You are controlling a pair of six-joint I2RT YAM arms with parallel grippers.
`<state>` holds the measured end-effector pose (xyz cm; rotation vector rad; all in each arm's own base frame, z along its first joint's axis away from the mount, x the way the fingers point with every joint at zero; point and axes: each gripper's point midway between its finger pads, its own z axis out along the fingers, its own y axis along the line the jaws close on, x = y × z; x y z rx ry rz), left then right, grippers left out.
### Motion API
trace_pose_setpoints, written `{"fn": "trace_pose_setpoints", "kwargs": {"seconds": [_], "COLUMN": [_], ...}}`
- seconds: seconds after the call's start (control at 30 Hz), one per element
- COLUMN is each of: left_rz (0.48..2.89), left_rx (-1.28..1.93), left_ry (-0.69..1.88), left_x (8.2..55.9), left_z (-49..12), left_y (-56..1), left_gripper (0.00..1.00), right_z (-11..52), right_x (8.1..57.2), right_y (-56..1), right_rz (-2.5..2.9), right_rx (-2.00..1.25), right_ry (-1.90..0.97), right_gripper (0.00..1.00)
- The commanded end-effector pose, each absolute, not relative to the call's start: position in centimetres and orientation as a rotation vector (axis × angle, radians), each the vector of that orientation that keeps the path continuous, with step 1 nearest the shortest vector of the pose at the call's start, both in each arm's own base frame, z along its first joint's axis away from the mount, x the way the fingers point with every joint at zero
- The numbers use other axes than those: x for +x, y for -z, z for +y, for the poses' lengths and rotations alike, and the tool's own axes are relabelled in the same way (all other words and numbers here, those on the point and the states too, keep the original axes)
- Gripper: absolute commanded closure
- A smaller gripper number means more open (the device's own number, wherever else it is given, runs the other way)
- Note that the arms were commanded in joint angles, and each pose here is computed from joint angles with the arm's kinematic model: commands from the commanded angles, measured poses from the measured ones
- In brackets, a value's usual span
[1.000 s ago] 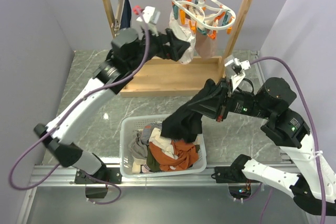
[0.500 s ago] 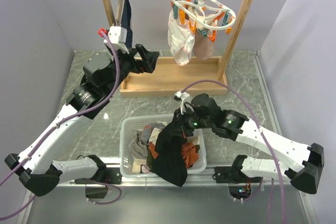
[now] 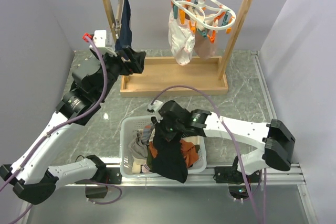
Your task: Remove the underwear clipped to the hanger
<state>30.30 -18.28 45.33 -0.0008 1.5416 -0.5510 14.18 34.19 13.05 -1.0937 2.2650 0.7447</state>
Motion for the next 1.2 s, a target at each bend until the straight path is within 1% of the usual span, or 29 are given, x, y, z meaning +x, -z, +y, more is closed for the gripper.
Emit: {"fn": "trace_pose_setpoints", "kwargs": {"seconds": [0.0, 0.03, 0.1, 0.13, 0.17, 0.23, 0.33, 0.43, 0.47, 0.5, 0.53, 0.57, 0.6, 0.63, 0.67, 0.7, 0.77, 0.8, 0.93, 1.0, 1.13, 1.17], "left_rz": [1.481, 1.472, 1.468, 1.465, 1.462, 1.459, 1.458, 1.464, 1.467, 1.468, 1.471, 1.473, 1.472, 1.476, 1.478, 1.478, 1.488, 1.485, 1.487, 1.487, 1.486, 1.485], "left_rx": [-0.036, -0.042, -0.051, -0.054, -0.058, -0.068, -0.075, -0.076, -0.079, -0.078, -0.079, -0.073, -0.072, -0.068, -0.06, -0.058, -0.055, -0.051, -0.036, -0.032, -0.026, -0.027], "left_ry": [0.507, 0.5, 0.488, 0.485, 0.486, 0.48, 0.478, 0.474, 0.471, 0.473, 0.473, 0.481, 0.485, 0.488, 0.494, 0.495, 0.487, 0.491, 0.502, 0.505, 0.532, 0.541], "left_x": [29.7, 29.7, 29.6, 29.5, 29.4, 29.2, 28.9, 28.8, 28.7, 28.7, 28.7, 28.7, 28.6, 28.6, 28.6, 28.7, 28.9, 29.0, 29.6, 29.8, 30.2, 30.2], "left_z": [-16.2, -15.8, -15.4, -15.1, -15.0, -14.6, -14.2, -14.0, -13.9, -13.9, -13.9, -14.1, -14.1, -14.2, -14.4, -14.4, -14.5, -14.6, -15.3, -15.5, -16.3, -16.4], "left_y": [-47.6, -48.1, -48.3, -48.4, -48.5, -48.5, -48.3, -47.9, -47.8, -47.7, -47.5, -47.4, -47.4, -47.1, -47.0, -46.9, -46.5, -46.6, -46.4, -46.4, -46.3, -46.4], "left_gripper": [0.01, 0.01, 0.0, 0.01, 0.01, 0.01, 0.0, 0.0, 0.01, 0.0, 0.01, 0.01, 0.01, 0.01, 0.01, 0.01, 0.01, 0.0, 0.0, 0.01, 0.01, 0.0], "right_z": [37.3, 37.5, 38.4, 39.0, 39.4, 39.9, 39.8, 38.9, 38.4, 37.5, 36.8, 36.0, 34.4, 33.8, 32.6, 31.0, 28.9, 27.4, 24.8, 24.2, 25.6, 26.3], "right_x": [19.6, 20.7, 21.8, 22.6, 23.1, 23.9, 25.0, 24.5, 23.5, 22.1, 21.1, 19.7, 18.0, 16.4, 15.3, 14.0, 12.9, 12.2, 11.4, 11.3, 12.4, 12.6], "right_y": [-22.6, -23.8, -24.2, -26.5, -26.6, -28.8, -30.1, -27.0, -26.0, -22.8, -21.5, -21.9, -18.6, -17.9, -18.6, -16.4, -16.8, -15.6, -15.7, -14.6, -12.5, -12.7], "right_rz": [1.944, 1.924, 1.923, 1.878, 1.873, 1.806, 1.775, 1.891, 1.922, 2.01, 2.046, 2.03, 2.118, 2.128, 2.108, 2.186, 2.188, 2.243, 2.273, 2.318, 2.387, 2.384], "right_rx": [-1.001, -0.984, -1.022, -1.009, -1.014, -1.01, -0.997, -1.033, -1.062, -1.074, -1.08, -1.07, -1.071, -1.083, -1.059, -1.033, -0.971, -0.945, -0.868, -0.856, -0.876, -0.89], "right_ry": [-0.701, -0.696, -0.676, -0.691, -0.686, -0.683, -0.669, -0.682, -0.705, -0.715, -0.73, -0.78, -0.774, -0.791, -0.811, -0.806, -0.825, -0.79, -0.759, -0.722, -0.654, -0.665], "right_gripper": [1.0, 1.0, 1.0, 1.0, 1.0, 1.0, 1.0, 1.0, 1.0, 1.0, 1.0, 1.0, 1.0, 1.0, 1.0, 1.0, 1.0, 1.0, 1.0, 1.0, 1.0, 0.97]}}
